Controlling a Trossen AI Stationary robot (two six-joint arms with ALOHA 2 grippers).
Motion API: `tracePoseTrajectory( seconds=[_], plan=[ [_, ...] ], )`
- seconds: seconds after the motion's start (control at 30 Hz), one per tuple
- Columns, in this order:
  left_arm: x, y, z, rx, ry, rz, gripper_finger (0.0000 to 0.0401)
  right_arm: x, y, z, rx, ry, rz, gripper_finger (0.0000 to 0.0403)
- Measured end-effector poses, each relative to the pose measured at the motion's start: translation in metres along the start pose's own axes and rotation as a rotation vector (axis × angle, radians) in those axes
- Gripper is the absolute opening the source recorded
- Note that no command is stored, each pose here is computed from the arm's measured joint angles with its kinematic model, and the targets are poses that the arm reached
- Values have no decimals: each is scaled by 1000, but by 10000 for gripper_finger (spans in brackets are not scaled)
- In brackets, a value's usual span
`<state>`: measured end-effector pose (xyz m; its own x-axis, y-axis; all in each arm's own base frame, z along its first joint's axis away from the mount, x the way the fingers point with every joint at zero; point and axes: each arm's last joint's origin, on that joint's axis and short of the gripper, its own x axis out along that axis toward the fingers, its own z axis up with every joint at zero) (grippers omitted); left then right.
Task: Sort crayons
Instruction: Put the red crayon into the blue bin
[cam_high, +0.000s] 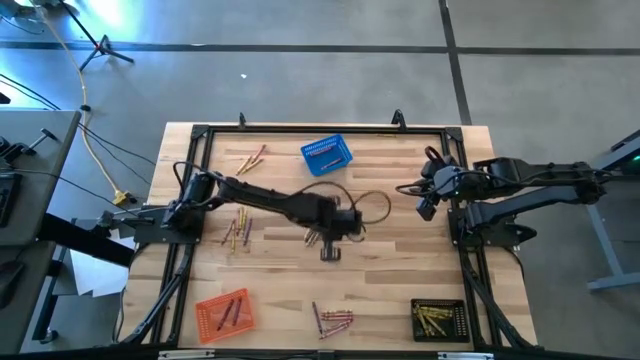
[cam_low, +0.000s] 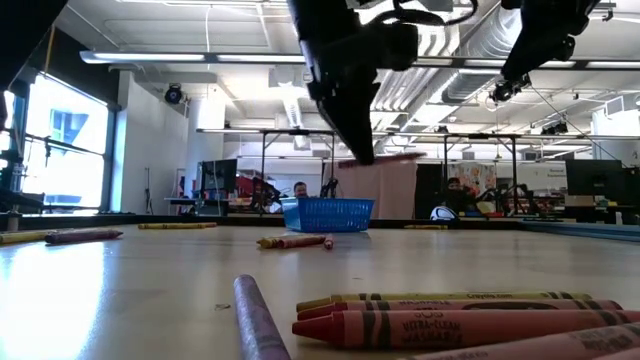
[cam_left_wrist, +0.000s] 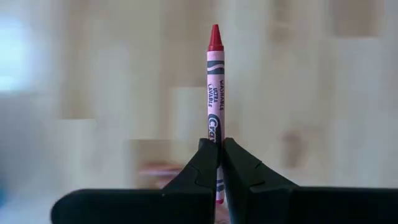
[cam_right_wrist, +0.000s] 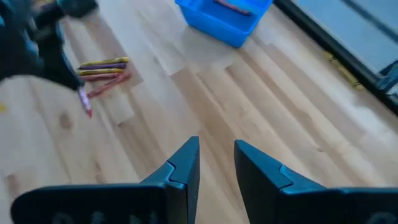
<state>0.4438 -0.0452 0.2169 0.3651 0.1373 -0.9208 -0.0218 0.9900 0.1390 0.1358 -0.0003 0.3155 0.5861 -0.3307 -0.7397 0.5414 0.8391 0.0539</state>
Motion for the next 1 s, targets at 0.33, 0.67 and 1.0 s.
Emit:
tracePoseTrajectory(
  seconds=[0.33,0.67,1.0],
  plan=[
    [-31,102,20,-201,-50,265,1,0,-1,0,27,-16,-28,84],
    [-16,198,-11,-405,26,197,1,0,-1,0,67,-23,-42,84],
    [21,239,-58,-545,130,104,1,0,-4,2,147,-77,-115,84]
  ],
)
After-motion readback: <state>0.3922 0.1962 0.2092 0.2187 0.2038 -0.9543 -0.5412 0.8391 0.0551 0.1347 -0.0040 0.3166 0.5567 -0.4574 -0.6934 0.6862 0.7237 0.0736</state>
